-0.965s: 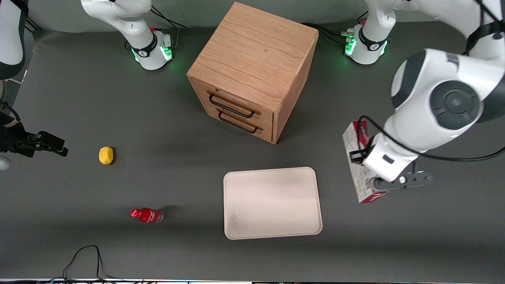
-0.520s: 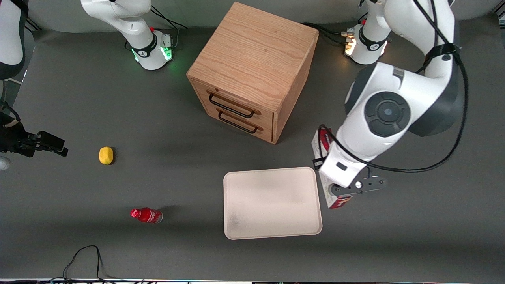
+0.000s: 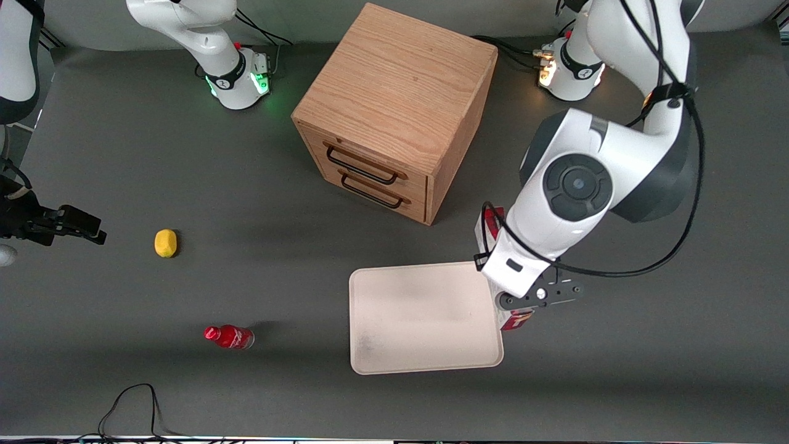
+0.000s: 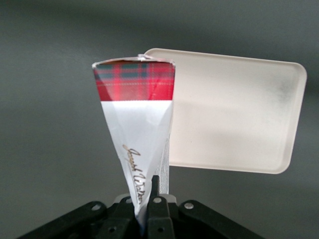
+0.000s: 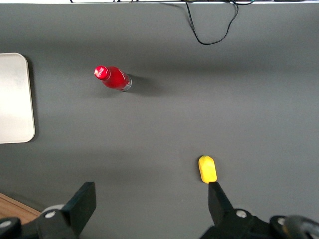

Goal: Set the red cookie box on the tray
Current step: 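Carry the held cookie box over the cream tray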

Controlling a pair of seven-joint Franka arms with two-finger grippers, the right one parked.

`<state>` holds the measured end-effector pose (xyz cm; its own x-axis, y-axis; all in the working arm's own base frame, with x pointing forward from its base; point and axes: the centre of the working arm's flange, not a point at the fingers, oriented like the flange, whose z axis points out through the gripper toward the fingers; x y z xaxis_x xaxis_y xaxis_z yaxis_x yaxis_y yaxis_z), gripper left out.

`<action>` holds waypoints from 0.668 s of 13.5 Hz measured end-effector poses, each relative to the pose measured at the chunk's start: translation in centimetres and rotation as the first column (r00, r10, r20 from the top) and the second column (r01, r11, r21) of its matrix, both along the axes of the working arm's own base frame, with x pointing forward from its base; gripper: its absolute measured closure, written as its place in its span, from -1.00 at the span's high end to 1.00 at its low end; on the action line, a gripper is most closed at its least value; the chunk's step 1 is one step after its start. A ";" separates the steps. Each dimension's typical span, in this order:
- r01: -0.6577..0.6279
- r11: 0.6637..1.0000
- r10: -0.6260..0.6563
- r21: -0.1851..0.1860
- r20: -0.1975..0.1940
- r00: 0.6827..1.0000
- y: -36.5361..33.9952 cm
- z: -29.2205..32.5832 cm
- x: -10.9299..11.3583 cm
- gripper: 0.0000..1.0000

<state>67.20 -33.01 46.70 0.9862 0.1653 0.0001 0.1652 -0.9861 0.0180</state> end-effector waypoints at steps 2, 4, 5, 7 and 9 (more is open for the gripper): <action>-0.001 1.000 0.001 0.006 -0.014 1.000 -0.4 -3.8 1.0 -0.93; -0.002 1.000 0.002 0.010 -0.023 1.000 -0.7 -7.7 1.7 -0.93; -0.003 1.000 0.003 0.012 -0.027 1.000 -0.8 -9.6 1.9 -0.93; -0.003 1.000 0.004 0.013 -0.029 1.000 -0.9 -13.0 2.1 -0.93; -0.004 1.000 0.004 0.014 -0.032 0.999 -0.9 -15.5 2.2 -0.93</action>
